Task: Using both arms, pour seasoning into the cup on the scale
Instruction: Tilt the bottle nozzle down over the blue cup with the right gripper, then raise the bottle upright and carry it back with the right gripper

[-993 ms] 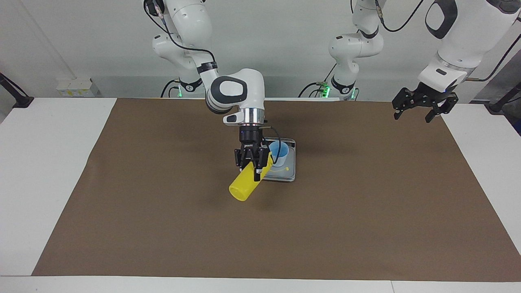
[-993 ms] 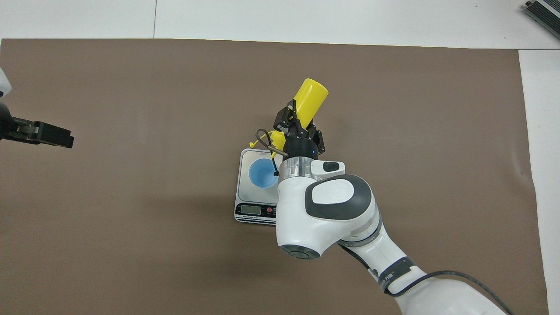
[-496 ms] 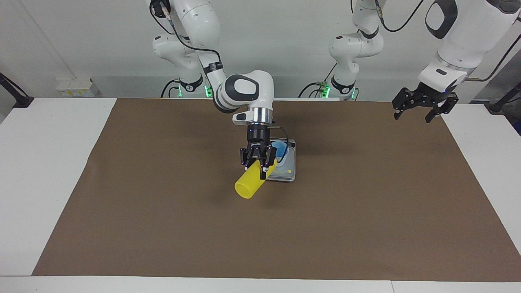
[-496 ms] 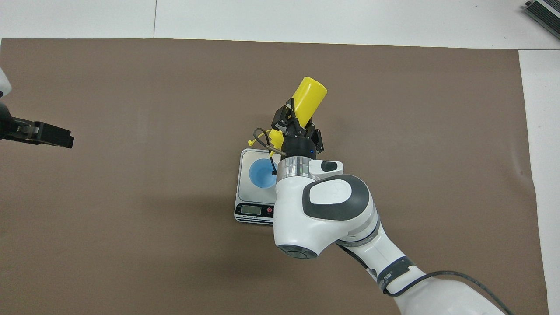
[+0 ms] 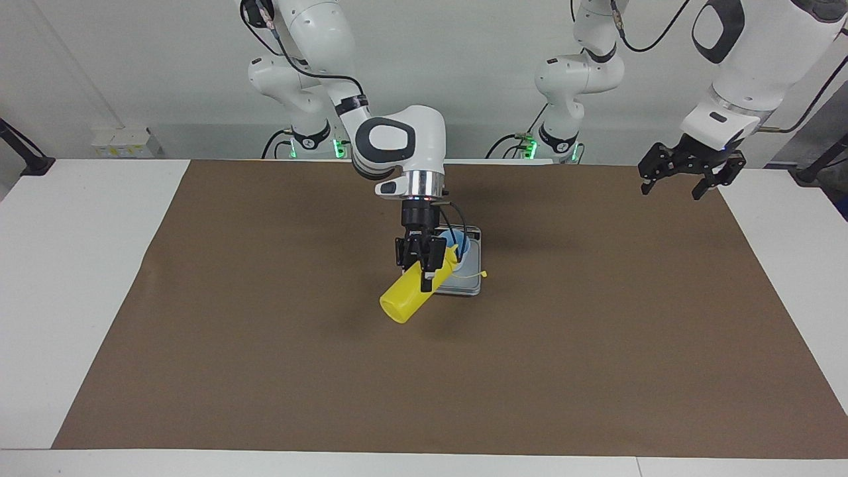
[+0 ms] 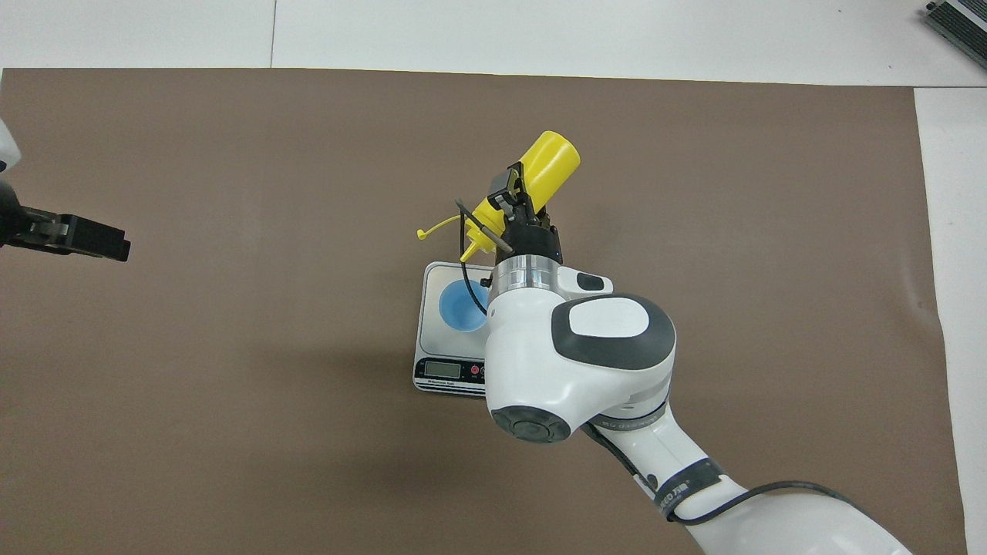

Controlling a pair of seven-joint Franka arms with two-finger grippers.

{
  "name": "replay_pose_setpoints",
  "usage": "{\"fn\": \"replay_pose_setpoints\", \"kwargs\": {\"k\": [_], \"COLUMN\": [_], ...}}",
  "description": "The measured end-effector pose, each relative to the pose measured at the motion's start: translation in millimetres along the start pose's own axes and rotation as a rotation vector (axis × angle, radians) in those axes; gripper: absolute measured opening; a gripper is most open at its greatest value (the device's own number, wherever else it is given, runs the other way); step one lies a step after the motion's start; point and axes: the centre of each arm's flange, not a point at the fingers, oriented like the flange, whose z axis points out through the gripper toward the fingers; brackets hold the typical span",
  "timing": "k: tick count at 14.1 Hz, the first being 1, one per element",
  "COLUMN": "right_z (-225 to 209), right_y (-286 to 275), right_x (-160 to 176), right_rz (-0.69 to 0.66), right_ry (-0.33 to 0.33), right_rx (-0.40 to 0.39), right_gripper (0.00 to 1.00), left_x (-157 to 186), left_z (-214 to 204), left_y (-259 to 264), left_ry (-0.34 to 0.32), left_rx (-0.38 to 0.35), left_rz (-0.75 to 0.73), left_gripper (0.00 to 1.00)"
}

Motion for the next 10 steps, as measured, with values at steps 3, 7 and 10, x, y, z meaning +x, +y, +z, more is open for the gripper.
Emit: {"fn": "replay_pose_setpoints", "kwargs": {"k": [3,7,10], "right_z": [-2,-5,-2], "right_y": [-20,-35,-37], "right_x": [22,52,67], "right_rz": [0.205,0.493,0.663], "right_ry": [-0.033,-0.077,-0.107], "right_rx": [-0.062,-0.168,-0.248], "right_gripper": [0.59,0.59,0.59], "left_x": [0,0,0], "left_z": [0,0,0], "left_y": [0,0,0], "left_ry": [0.0,-0.001,-0.001], "left_rx": [0.0,0.0,0.0], "left_rz": [0.0,0.0,0.0], "left_gripper": [1.0,1.0,1.0]}}
